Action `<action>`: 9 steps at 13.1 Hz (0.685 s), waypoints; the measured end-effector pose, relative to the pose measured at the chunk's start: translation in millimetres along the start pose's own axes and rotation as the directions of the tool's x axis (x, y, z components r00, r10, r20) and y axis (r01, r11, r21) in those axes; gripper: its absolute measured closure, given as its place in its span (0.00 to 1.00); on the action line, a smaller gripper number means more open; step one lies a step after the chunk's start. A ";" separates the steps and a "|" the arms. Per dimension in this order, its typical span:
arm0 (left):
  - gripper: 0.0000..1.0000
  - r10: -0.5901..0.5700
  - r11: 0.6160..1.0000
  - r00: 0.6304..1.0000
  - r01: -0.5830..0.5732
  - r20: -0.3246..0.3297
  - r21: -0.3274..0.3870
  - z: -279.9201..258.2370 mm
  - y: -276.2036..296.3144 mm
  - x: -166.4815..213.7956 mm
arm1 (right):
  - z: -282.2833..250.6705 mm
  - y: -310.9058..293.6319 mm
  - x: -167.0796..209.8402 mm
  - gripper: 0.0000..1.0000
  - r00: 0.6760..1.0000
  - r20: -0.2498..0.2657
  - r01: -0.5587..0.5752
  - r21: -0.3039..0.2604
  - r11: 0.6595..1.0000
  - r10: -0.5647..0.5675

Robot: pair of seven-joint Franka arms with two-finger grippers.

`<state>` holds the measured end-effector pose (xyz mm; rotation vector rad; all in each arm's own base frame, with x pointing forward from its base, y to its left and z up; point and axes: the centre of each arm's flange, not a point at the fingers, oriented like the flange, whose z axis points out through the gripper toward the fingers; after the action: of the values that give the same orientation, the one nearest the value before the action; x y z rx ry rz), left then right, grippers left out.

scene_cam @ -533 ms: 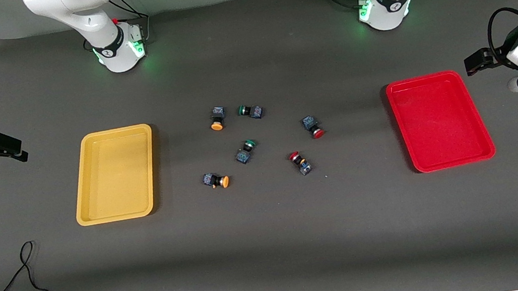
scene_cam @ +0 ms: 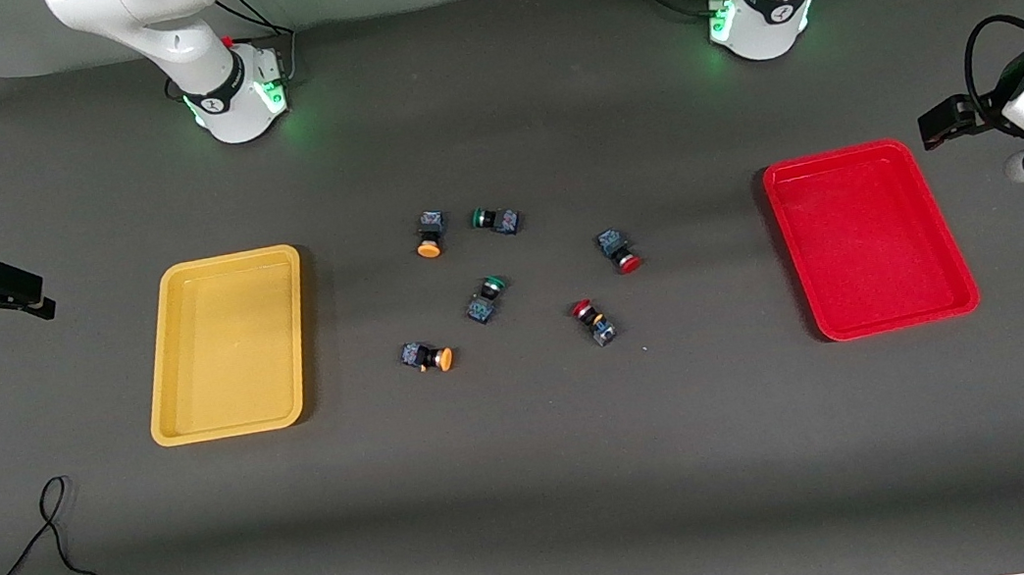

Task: Place red and yellow buttons in trays

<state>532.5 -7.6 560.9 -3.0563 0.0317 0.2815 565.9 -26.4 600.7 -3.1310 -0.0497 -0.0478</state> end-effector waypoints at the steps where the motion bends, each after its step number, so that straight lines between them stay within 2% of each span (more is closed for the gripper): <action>1: 0.00 0.000 1.000 1.000 0.000 0.000 0.000 0.0 0.0 0.0 | 0.3 -0.2 0.0 0.00 1.000 0.001 0.003 0.000 1.000 -0.003; 3: 0.00 0.001 1.000 1.000 -0.001 0.000 0.000 0.1 0.2 0.1 | 6.2 -3.3 -0.7 0.00 1.000 0.014 0.020 0.001 1.000 -0.020; 5: 0.00 0.006 1.000 1.000 -0.006 0.002 0.000 0.9 2.3 0.9 | 27.2 -26.9 -3.1 0.00 0.998 0.056 0.032 0.005 0.999 -0.032; 7: 0.00 0.025 1.000 1.000 -0.025 0.002 0.003 0.7 13.3 1.2 | 56.4 -79.0 -8.8 0.00 0.996 0.090 -0.025 -0.001 1.000 0.025; 9: 0.00 0.045 0.999 0.999 -0.046 0.001 0.013 0.8 50.9 0.4 | 86.8 -157.6 -26.7 0.00 0.991 0.083 -0.106 -0.011 0.994 0.106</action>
<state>531.4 -58.3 556.5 -3.0460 0.1027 0.2845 536.8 131.2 514.6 -3.1351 0.1166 0.0835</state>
